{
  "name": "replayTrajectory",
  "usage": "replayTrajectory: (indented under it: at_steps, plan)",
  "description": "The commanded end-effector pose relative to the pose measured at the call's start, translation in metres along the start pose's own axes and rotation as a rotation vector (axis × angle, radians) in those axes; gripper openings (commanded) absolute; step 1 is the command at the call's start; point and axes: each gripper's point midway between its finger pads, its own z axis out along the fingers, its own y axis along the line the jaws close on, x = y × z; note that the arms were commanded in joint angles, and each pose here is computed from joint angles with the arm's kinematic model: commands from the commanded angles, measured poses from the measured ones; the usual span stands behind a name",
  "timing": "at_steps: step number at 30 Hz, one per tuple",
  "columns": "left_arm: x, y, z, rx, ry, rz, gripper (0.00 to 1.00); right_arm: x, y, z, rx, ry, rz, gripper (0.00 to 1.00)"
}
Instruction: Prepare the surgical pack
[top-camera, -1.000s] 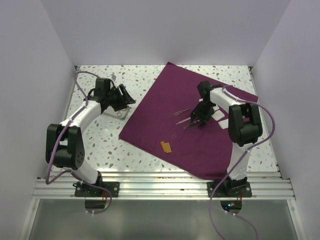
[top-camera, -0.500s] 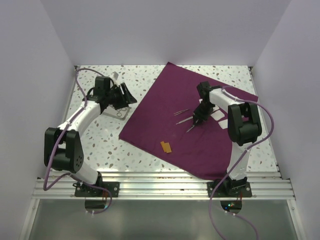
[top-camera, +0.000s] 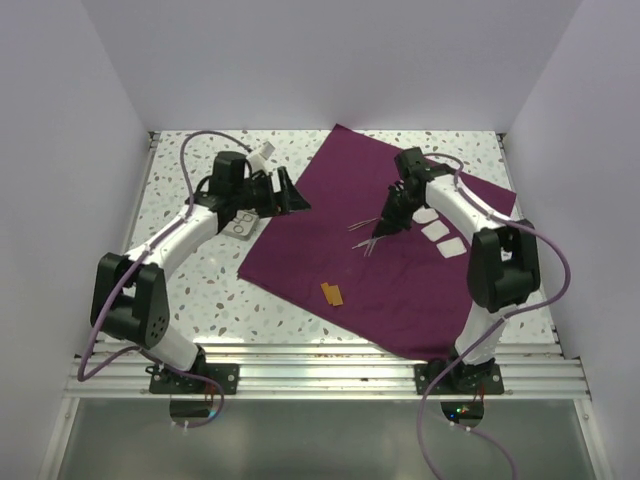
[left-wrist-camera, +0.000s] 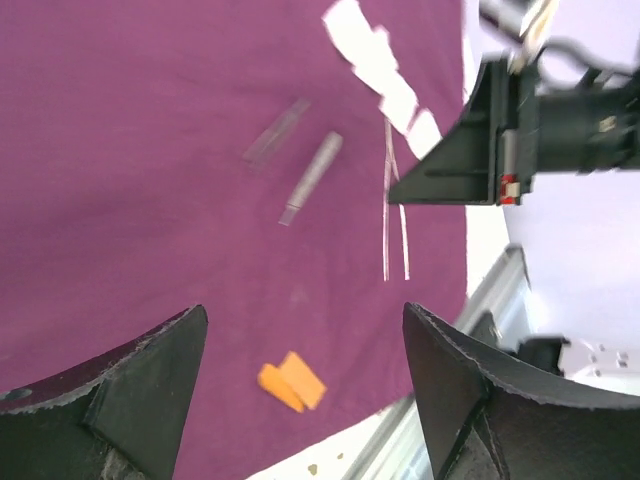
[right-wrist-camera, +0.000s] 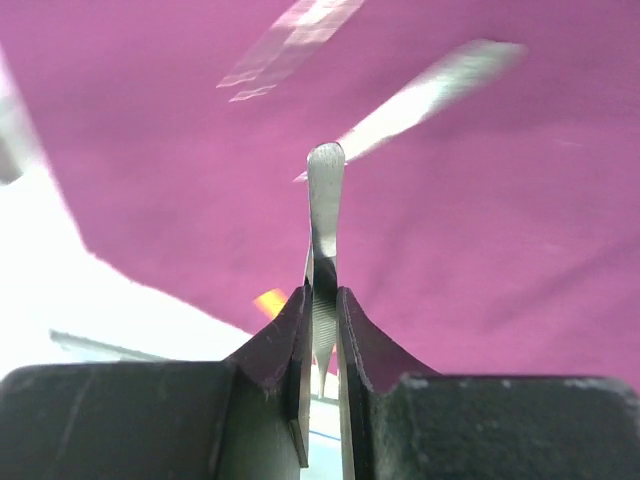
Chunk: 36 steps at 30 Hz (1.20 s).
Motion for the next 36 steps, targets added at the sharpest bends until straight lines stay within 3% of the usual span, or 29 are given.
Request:
replayTrajectory:
  at_steps: [1,7,13,23,28,31,33,35,36]
  plan:
    - [0.003,-0.04,0.016,0.124,0.022,0.034,0.83,0.013,0.074,-0.042,-0.301,-0.07,-0.273,0.0]
    - [0.017,-0.073,0.037,0.161,0.057,0.055,0.84,0.02,0.115,-0.054,-0.37,-0.117,-0.252,0.0]
    - [0.038,-0.069,0.049,0.111,0.119,0.045,0.81,0.014,0.128,-0.065,-0.369,-0.168,-0.175,0.0]
    - [0.061,-0.066,0.063,0.069,0.181,0.057,0.76,0.02,0.134,-0.072,-0.394,-0.136,-0.12,0.0]
    - [0.06,-0.062,0.066,0.047,0.181,0.05,0.56,0.027,0.139,-0.07,-0.415,-0.109,-0.127,0.0]
    - [0.058,-0.055,0.069,0.006,0.181,0.056,0.3,0.032,0.143,-0.069,-0.425,-0.094,-0.139,0.0]
    - [0.055,-0.052,0.072,-0.013,0.18,0.059,0.0,0.032,0.143,-0.069,-0.422,-0.091,-0.146,0.14]
    - [0.047,-0.036,0.067,-0.089,0.157,0.044,0.0,0.03,0.132,-0.065,-0.353,-0.086,-0.144,0.31]
    - [0.043,-0.029,0.063,-0.12,0.138,0.039,0.0,0.017,0.123,-0.066,-0.306,-0.124,-0.133,0.49]
